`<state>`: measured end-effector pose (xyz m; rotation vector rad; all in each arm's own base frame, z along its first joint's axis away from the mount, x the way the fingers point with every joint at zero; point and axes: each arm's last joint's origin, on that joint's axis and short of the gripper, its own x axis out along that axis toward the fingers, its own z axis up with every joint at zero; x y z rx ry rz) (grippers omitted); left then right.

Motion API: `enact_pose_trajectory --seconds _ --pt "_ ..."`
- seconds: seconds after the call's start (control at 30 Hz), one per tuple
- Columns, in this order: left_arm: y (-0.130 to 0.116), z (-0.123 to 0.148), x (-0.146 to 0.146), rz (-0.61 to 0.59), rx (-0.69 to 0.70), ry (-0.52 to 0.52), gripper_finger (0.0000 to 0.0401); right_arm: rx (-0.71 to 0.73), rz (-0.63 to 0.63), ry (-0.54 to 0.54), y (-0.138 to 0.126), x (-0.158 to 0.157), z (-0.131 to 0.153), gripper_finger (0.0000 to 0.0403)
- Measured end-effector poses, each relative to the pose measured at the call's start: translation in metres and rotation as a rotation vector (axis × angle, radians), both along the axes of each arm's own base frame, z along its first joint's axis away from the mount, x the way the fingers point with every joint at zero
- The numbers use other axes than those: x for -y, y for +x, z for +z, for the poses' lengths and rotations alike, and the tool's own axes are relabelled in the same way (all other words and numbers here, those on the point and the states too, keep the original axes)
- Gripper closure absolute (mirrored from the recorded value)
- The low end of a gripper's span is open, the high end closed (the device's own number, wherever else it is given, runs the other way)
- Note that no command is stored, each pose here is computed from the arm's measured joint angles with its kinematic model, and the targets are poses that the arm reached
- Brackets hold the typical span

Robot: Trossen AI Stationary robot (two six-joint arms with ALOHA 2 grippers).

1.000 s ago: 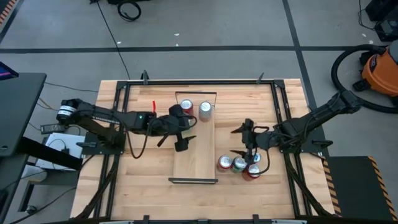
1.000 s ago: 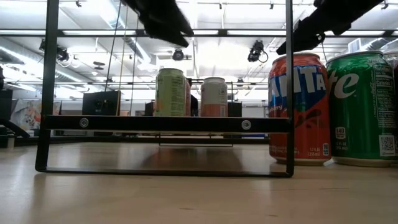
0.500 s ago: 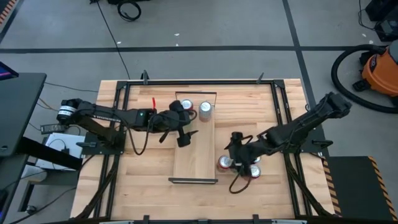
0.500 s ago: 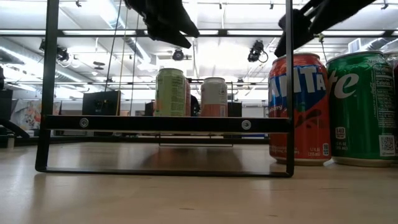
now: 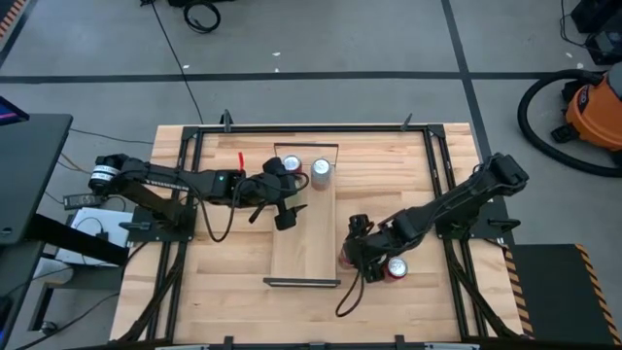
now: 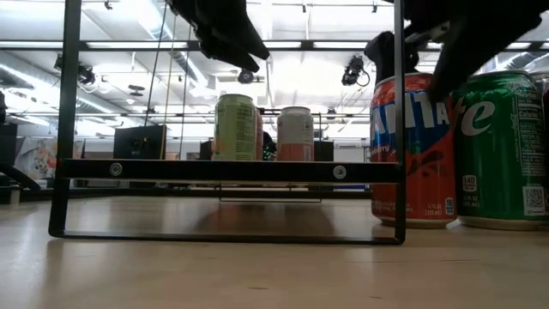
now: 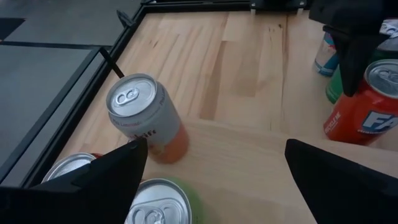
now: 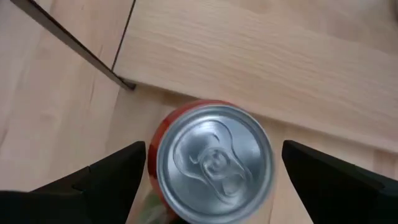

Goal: Place canned beverage on shelf
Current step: Put the red soda can on the shelf

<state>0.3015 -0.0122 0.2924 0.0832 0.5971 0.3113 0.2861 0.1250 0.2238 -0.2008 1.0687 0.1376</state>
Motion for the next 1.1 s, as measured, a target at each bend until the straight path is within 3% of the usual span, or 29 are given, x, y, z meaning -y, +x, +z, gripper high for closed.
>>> enact_pose_trajectory --seconds 0.4,0.77,1.1 --pt "0.000 0.000 0.000 0.008 0.012 -0.016 0.0008 -0.021 -0.084 0.014 0.008 0.017 -0.004 0.0083" --pt "0.000 0.000 0.000 0.015 0.014 -0.025 0.0008 -0.039 -0.218 0.033 0.001 0.045 0.010 0.0079" --pt "0.001 0.001 0.001 -0.001 0.024 -0.043 0.0008 0.144 -0.316 -0.003 -0.014 0.079 0.051 0.0079"
